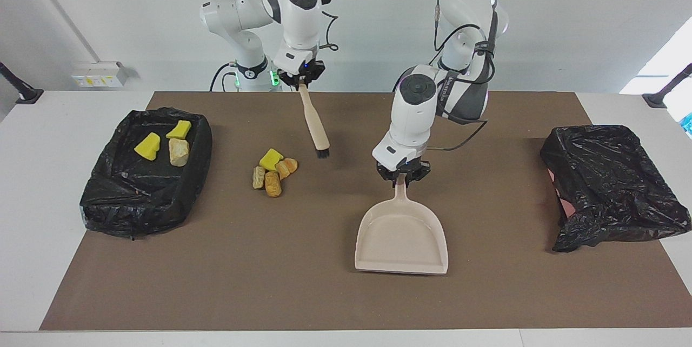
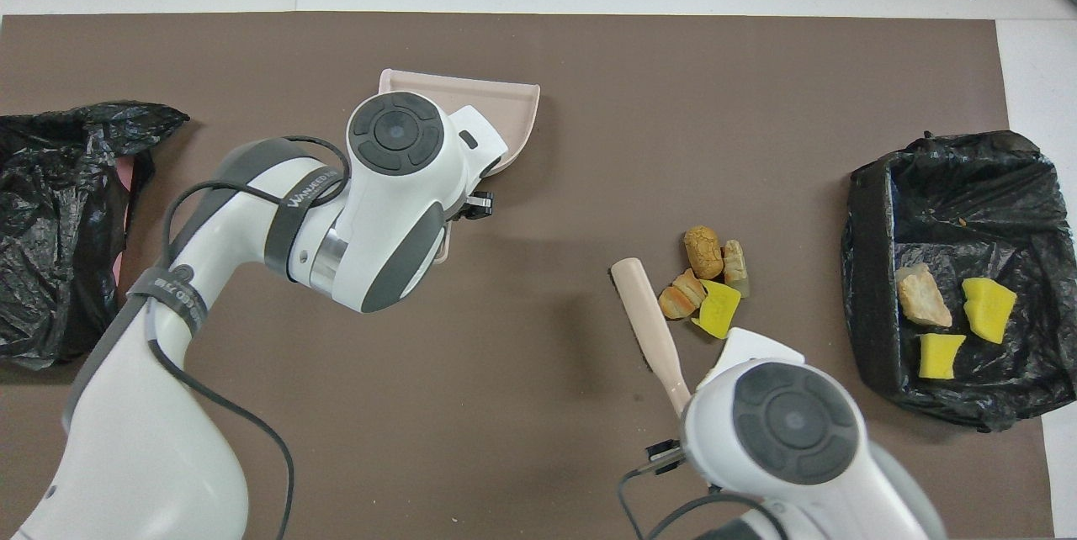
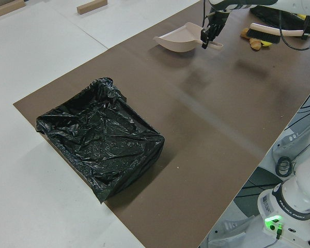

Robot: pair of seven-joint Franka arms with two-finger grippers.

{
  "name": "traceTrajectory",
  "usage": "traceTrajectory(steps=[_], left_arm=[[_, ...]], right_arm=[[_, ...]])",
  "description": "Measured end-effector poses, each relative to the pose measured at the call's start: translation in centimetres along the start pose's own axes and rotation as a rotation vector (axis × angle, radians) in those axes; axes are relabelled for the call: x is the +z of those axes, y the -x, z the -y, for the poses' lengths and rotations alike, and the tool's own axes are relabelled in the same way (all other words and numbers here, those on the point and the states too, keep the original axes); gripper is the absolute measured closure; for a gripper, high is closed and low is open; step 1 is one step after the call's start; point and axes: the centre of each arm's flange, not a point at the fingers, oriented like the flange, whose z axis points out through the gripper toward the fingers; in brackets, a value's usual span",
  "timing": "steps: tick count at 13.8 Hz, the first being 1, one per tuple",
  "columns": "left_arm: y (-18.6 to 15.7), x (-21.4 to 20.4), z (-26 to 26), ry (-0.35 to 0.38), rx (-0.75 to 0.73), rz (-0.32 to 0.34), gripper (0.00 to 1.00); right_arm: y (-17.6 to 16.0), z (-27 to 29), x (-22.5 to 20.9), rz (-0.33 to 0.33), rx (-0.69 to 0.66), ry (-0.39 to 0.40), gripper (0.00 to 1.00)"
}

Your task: Sweep and dump trash in bin

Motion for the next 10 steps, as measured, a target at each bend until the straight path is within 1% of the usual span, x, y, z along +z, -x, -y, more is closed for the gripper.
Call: traceTrajectory(steps=[1,3,4,5,6,8,10], left_arm=[[0.1,-0.9,0.9,-0.003,0.032,0.007,0.68],[0.3,-2.3,2.7,-0.009,0.110,0.025,0.68],[0.5,-2.7,3.5,-0.013,0.169,0.044,0.68],[0.9,-2.9,4.2,-0.016,0.260,0.071,0.68],[1.2,-2.9,4.6,-0.015,0.340,0.094,0.68],[1.3,-2.6,5.5,-0.011,0.443,0.119,0.68],[1.4,-1.9,6.2,-0.002,0.572,0.136,0.68]], right_arm=[[-0.1,-2.7,-0.6,-0.012,0.037,0.000,0.73],[-0.2,-7.2,-0.9,-0.019,0.107,0.034,0.73],[-0.4,-9.0,-0.7,-0.018,0.131,0.050,0.73],[-0.5,-10.8,-0.5,-0.016,0.149,0.072,0.73],[-0.7,-11.9,0.0,-0.007,0.158,0.102,0.73],[-1.5,-13.2,1.7,0.015,0.150,0.155,0.73],[-2.4,-13.5,4.2,0.031,0.146,0.160,0.73]])
